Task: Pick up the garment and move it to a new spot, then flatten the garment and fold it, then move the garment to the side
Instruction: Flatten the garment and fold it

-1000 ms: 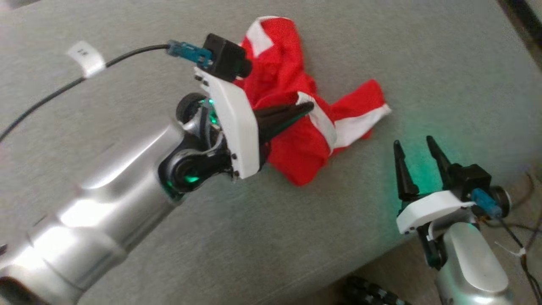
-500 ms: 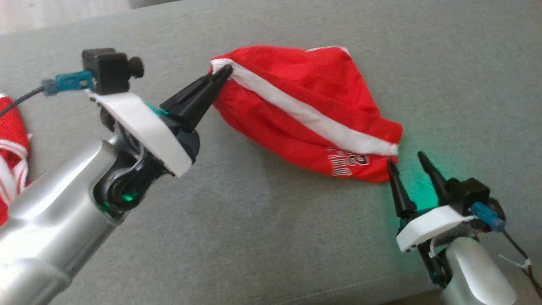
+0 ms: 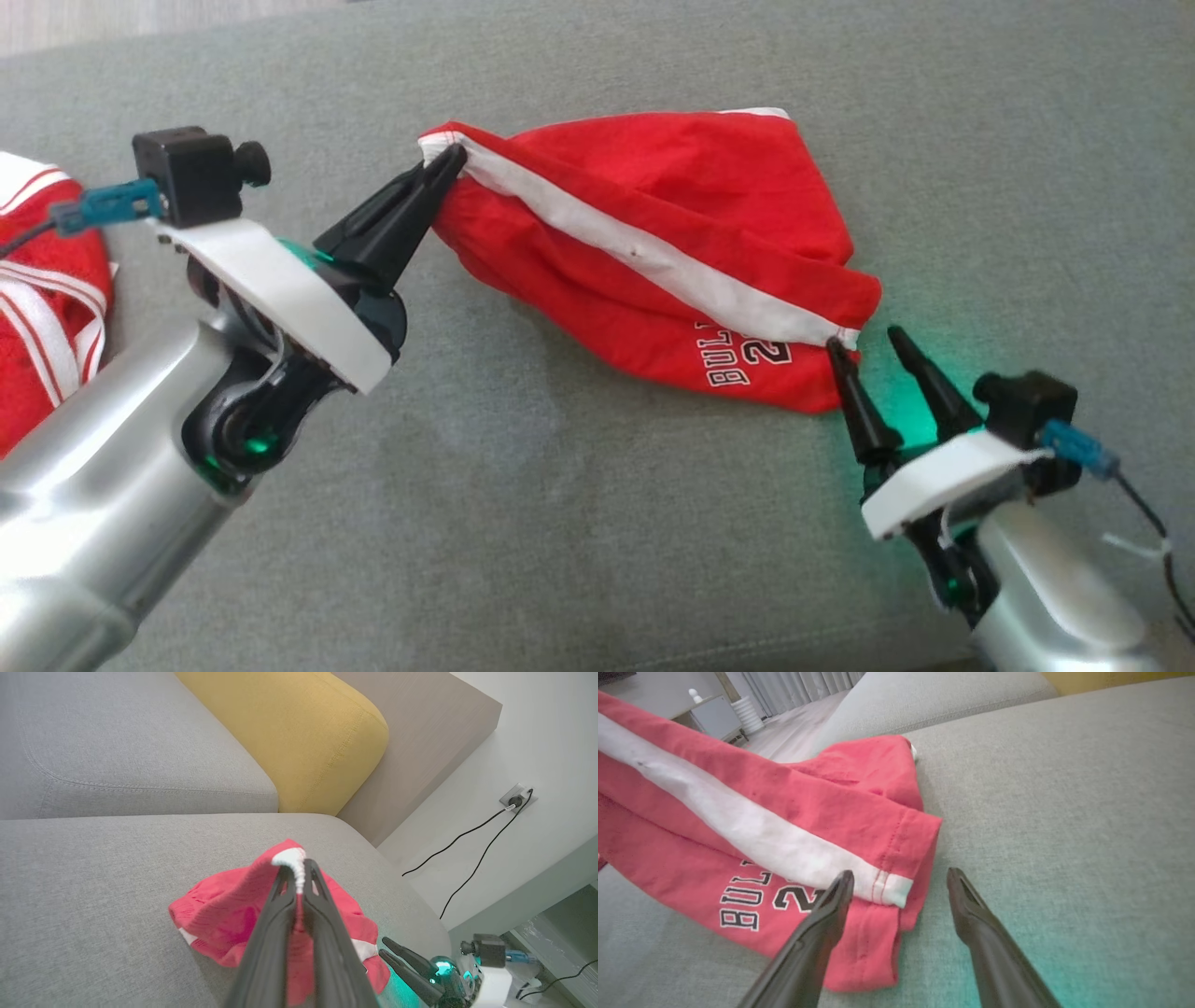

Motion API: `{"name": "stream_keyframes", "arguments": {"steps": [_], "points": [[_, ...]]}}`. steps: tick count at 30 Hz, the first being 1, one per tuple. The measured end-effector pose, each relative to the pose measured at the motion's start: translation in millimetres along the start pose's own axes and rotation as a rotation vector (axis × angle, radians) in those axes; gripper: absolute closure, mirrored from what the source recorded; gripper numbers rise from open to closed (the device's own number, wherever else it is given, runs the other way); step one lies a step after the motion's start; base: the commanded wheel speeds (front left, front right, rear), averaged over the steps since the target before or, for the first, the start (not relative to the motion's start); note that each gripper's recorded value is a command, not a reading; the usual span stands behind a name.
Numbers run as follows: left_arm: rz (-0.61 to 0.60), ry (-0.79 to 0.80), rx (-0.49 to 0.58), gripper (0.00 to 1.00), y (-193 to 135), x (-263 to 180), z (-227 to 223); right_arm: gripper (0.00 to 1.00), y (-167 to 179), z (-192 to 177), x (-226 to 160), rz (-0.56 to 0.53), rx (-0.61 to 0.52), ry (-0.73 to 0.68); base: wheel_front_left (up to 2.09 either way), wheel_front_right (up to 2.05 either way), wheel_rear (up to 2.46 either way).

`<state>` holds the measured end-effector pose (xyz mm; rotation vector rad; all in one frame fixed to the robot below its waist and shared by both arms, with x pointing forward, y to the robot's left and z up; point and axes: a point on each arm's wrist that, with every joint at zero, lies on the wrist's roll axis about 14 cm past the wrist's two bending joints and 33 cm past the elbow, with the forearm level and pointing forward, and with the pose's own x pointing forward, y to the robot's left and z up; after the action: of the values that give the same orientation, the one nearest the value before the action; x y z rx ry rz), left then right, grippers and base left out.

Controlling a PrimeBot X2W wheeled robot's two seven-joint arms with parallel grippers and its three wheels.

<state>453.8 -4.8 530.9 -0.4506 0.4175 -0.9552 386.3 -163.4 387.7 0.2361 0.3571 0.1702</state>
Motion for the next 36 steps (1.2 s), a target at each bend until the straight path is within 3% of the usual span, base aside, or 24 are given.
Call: {"name": "stream_keyframes", "arguments": {"steps": [12, 13, 16, 18, 19, 23, 27, 30, 36], "points": [[0.004, 0.025, -0.019, 1.0, -1.1, -4.7, -12.2, 0.0, 12.2, -7.5, 18.1, 0.042, 0.019, 0.061, 0.0, 0.0, 0.0], [0.004, 0.026, -0.023, 1.0, -1.2, -5.3, -13.0, 0.11, 14.2, -6.4, 19.7, 0.049, 0.021, 0.059, 0.0, 0.0, 0.0], [0.008, 0.023, -0.032, 1.0, -1.0, -7.0, -12.9, 0.56, 19.3, -3.8, 23.7, 0.067, 0.018, 0.054, 0.0, 0.0, 0.0], [0.009, 0.022, -0.03, 1.0, -1.6, -8.1, -12.9, 0.76, 20.2, -4.9, 24.1, 0.074, 0.007, 0.06, 0.0, 0.0, 0.0], [0.009, 0.024, -0.028, 1.0, -2.2, -8.7, -13.2, 1.0, 19.8, -4.8, 24.1, 0.074, 0.008, 0.06, 0.0, 0.0, 0.0], [0.006, 0.021, -0.028, 1.0, -5.8, -10.3, -13.0, 1.0, 19.1, 0.4, 23.9, 0.08, -0.007, 0.045, 0.0, 0.0, 0.0], [0.0, -0.035, -0.003, 1.0, -11.5, -12.1, 0.9, 1.0, 13.5, 35.6, 24.1, 0.07, 0.006, -0.07, 0.0, 0.0, 0.0], [-0.017, -0.111, 0.032, 1.0, -17.2, -9.0, 24.2, 1.0, 3.5, 81.3, 24.7, 0.063, -0.006, -0.192, 0.0, 0.0, 0.0], [-0.049, -0.282, 0.251, 1.0, -24.5, 14.3, 96.0, 1.0, -6.4, 208.4, 47.4, 0.091, -0.152, -0.416, 0.0, 0.0, 0.0]]}}
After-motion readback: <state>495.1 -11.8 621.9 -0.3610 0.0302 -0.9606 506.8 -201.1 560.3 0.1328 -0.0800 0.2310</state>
